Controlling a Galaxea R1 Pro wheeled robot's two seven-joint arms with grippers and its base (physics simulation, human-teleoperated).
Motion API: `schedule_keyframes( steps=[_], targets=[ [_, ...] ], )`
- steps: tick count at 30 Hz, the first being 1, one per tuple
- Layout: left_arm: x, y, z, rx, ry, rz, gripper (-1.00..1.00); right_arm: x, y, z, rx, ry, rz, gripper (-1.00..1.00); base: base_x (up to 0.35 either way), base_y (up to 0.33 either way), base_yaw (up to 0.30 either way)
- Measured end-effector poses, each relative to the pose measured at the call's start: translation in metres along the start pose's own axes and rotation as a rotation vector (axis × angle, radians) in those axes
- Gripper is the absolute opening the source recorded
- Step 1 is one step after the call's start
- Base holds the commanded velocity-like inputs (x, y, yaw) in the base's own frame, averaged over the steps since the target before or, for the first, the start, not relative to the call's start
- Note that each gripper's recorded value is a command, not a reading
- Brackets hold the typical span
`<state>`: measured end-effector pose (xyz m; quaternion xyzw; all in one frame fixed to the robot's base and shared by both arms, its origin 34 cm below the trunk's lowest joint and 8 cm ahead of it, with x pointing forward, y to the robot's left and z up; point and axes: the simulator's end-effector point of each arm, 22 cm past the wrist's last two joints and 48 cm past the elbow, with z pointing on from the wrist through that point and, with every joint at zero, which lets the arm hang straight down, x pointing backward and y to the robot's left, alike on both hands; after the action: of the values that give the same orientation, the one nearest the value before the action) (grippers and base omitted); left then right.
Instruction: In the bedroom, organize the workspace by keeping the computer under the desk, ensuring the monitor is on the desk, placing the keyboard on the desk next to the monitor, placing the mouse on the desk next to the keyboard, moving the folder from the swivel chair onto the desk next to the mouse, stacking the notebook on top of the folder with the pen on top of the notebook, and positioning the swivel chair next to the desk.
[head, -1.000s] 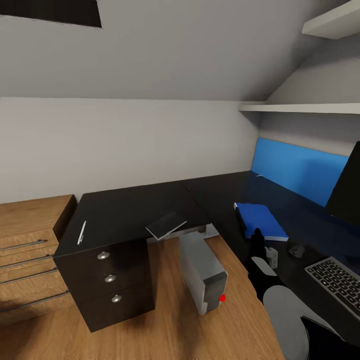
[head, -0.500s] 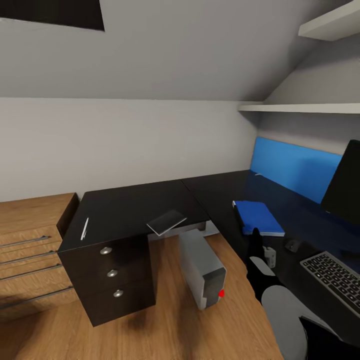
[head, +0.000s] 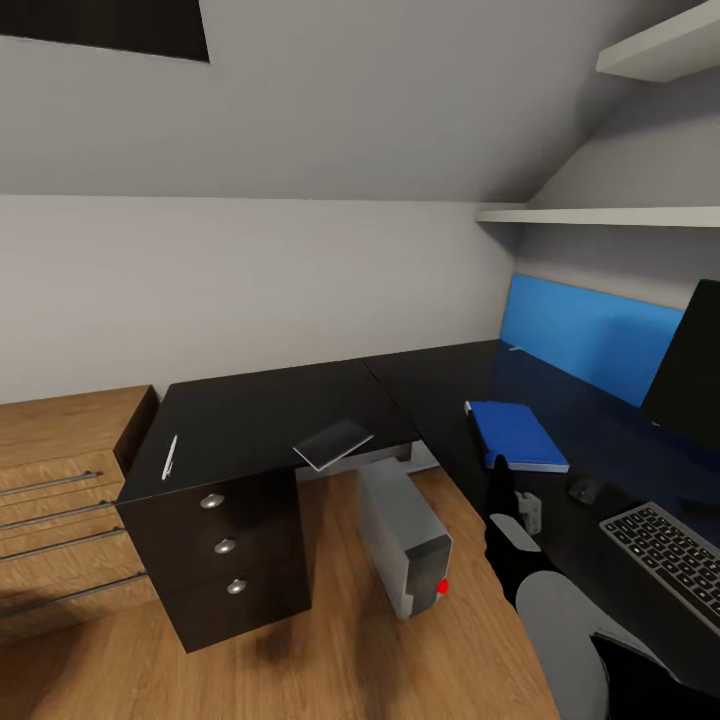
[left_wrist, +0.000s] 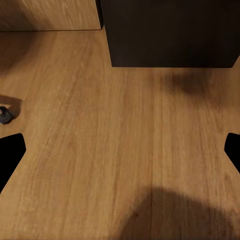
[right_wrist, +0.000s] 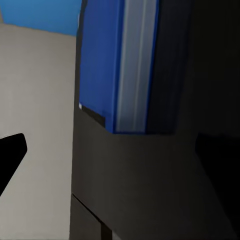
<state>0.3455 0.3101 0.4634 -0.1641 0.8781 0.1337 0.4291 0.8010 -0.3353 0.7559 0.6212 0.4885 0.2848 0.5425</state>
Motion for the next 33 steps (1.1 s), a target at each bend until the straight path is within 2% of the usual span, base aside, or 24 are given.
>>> schedule_keyframes(
  steps=[10,24,33],
  targets=[
    [-0.002,0.0,-0.001,0.0,0.0,0.0,1.0,0.003,0.001,-0.001,0.002,0.007,0.007,1.0,0.0,0.0,0.0],
    [-0.023,0.002,-0.015,0.0,0.001,0.0,1.0,0.0,0.024,-0.006,0.009,0.008,0.013,1.0,0.0,0.0,0.0],
    [-0.035,0.003,-0.023,0.0,0.003,0.001,1.0,0.014,0.042,-0.012,-0.001,0.034,0.0,1.0,0.0,0.0,0.0]
  ],
)
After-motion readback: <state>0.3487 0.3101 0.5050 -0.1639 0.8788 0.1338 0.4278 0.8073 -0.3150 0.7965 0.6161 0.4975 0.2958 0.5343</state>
